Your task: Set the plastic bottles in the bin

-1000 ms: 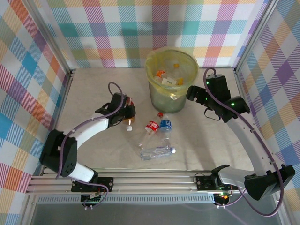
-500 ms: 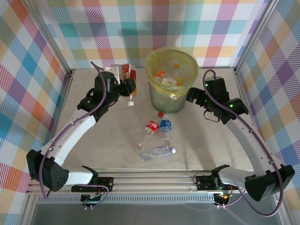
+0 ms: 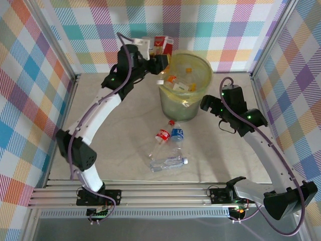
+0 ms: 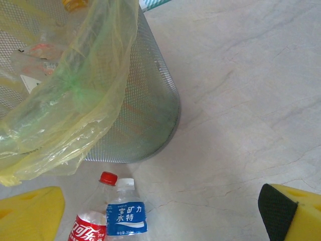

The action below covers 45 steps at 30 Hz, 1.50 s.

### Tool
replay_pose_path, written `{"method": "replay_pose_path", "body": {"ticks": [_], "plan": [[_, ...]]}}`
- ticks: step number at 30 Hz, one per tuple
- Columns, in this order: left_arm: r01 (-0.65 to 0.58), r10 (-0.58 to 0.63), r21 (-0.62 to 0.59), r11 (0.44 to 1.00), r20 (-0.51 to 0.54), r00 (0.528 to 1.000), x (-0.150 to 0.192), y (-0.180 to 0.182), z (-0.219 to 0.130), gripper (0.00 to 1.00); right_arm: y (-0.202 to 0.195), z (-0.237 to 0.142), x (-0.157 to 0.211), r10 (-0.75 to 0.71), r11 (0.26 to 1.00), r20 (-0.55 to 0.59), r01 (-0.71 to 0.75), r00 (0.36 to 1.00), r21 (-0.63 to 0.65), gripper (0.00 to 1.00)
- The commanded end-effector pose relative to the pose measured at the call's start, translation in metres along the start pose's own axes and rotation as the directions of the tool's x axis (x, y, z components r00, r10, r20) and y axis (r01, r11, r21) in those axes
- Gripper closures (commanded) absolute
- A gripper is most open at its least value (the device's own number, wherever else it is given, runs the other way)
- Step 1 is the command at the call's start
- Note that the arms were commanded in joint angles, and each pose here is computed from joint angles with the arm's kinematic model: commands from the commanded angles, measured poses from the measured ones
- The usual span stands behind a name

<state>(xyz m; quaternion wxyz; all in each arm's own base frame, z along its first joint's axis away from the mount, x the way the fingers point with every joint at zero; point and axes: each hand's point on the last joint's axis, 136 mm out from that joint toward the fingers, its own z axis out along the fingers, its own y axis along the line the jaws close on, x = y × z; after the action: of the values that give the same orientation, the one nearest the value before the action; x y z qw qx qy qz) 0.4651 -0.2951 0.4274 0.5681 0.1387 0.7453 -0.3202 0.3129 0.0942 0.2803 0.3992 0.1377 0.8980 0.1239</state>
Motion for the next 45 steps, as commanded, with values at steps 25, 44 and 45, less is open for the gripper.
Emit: {"method": "replay_pose_path", "body": {"ticks": [25, 44, 45], "plan": [[-0.146, 0.173, 0.114, 0.983, -0.281, 0.944, 0.078, 0.004, 0.092, 0.46, -0.012, -0.016, 0.004, 0.04, 0.999, 0.034, -0.041, 0.999, 0.015, 0.0], [-0.164, 0.192, 0.129, 0.978, -0.254, 0.948, 0.067, -0.006, 0.087, 0.01, -0.013, -0.013, 0.007, 0.027, 0.999, 0.018, -0.028, 0.999, 0.024, 0.0], [-0.167, 0.194, 0.13, 0.977, -0.244, 0.95, 0.063, -0.008, 0.085, 0.0, -0.013, -0.013, 0.007, 0.026, 0.999, 0.014, -0.026, 1.0, 0.025, 0.0]]}}
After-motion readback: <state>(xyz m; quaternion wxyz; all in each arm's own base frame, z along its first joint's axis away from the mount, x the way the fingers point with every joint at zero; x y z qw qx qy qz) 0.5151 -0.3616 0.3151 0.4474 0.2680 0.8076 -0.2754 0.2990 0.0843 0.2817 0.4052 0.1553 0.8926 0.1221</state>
